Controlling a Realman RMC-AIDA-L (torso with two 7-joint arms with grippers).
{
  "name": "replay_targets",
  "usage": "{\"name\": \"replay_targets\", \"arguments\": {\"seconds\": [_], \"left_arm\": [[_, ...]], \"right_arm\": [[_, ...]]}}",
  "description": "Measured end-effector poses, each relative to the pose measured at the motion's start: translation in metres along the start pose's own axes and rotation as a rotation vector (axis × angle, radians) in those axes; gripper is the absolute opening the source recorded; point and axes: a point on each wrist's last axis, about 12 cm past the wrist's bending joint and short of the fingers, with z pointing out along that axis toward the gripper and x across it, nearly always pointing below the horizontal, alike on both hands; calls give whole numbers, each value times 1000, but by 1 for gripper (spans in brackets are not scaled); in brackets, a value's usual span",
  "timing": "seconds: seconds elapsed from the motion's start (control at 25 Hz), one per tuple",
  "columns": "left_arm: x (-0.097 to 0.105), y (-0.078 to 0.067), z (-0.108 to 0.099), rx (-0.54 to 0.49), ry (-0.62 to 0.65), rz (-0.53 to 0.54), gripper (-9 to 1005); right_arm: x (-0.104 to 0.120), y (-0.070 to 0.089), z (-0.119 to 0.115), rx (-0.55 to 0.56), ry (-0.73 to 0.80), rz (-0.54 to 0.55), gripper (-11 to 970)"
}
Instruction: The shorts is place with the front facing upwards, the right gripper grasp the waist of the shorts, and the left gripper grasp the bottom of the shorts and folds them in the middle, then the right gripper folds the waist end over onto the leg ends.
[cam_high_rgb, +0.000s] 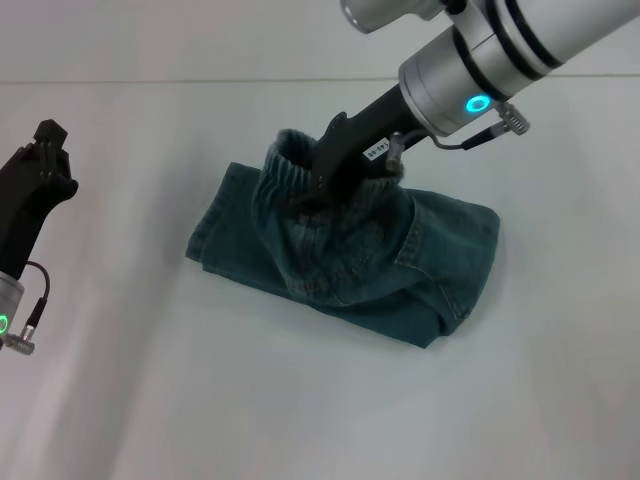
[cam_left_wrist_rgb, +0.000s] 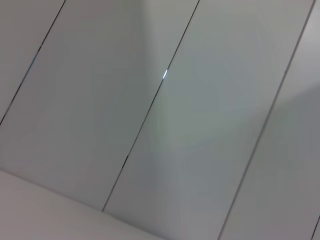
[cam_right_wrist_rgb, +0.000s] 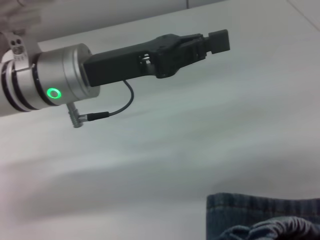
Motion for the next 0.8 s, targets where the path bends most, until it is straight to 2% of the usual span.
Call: {"name": "replay_targets", "arguments": {"seconds": [0.08,0.52,0.6,0.8], "left_arm": [[0,0,0,-2,3,0,1],[2,1,3,-10,17,0,20],[2,1,3,-17,17,-1,29],[0,4,3,-28,9,-2,49]], "right_arm": [[0,0,3,9,-1,1,196],[-4,-6,4,64,-41,-1,402],[-5,-7,3,69,-50,-4,646],[-2,-11,-3,84,-82,20,838]]}}
